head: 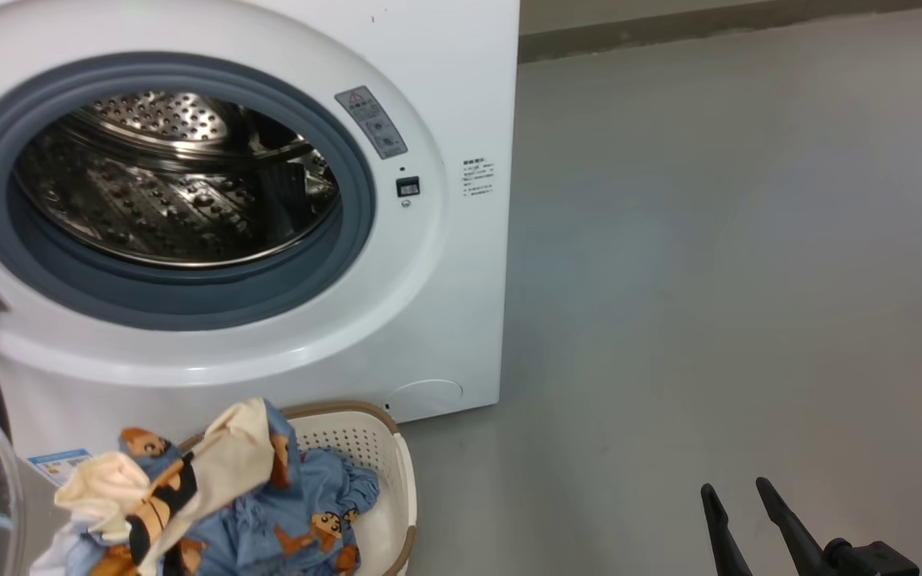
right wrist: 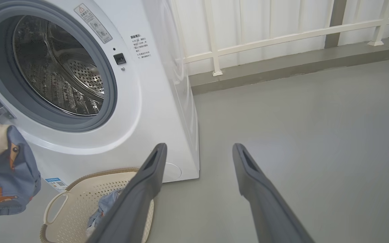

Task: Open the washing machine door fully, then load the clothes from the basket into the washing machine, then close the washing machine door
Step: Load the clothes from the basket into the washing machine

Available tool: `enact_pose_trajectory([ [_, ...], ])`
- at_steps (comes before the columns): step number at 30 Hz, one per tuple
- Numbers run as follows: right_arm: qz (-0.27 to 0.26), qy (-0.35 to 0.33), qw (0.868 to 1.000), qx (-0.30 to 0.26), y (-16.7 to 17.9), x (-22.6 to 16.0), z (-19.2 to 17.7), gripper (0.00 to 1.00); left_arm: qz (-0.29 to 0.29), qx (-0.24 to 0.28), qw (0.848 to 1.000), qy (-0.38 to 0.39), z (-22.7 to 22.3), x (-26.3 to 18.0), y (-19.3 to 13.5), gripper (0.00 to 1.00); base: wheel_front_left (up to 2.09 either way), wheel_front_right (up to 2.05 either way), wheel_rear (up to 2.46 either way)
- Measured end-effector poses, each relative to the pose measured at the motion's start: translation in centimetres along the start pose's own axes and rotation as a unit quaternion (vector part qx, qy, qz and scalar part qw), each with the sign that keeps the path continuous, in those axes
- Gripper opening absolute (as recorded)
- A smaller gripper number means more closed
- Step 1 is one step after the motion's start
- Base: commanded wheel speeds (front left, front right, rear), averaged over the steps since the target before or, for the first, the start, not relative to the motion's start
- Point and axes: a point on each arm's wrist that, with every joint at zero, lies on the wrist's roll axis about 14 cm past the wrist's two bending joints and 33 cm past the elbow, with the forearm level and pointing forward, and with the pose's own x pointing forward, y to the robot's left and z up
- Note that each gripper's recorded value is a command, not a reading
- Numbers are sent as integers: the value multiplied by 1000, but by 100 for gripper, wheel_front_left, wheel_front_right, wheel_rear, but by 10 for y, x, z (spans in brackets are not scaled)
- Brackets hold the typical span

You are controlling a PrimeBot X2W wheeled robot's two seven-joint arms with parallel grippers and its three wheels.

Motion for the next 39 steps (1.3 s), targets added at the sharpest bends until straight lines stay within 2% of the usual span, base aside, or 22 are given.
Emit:
enact_pose_trajectory([
  [8, -15, 9, 1000, 5, -4, 11, -5, 100, -32, 10, 999, -33, 17, 53, -24, 0, 0, 0, 0],
  [15, -28, 15, 999, 5, -11, 32, -9, 100, -41, 25, 996, -72, 37, 122, -35, 0, 0, 0, 0],
  [26, -60, 43, 997, 9, -28, 48, -27, 100, -49, 77, 992, -91, 38, 231, -43, 0, 0, 0, 0],
  [32, -81, 62, 995, 16, -38, 47, -38, 100, -53, 94, 991, -79, 25, 280, -49, 0, 0, 0, 0],
  [39, -96, 89, 991, 8, -47, 46, -54, 100, -52, 100, 992, -58, -3, 317, -56, 0, 0, 0, 0],
])
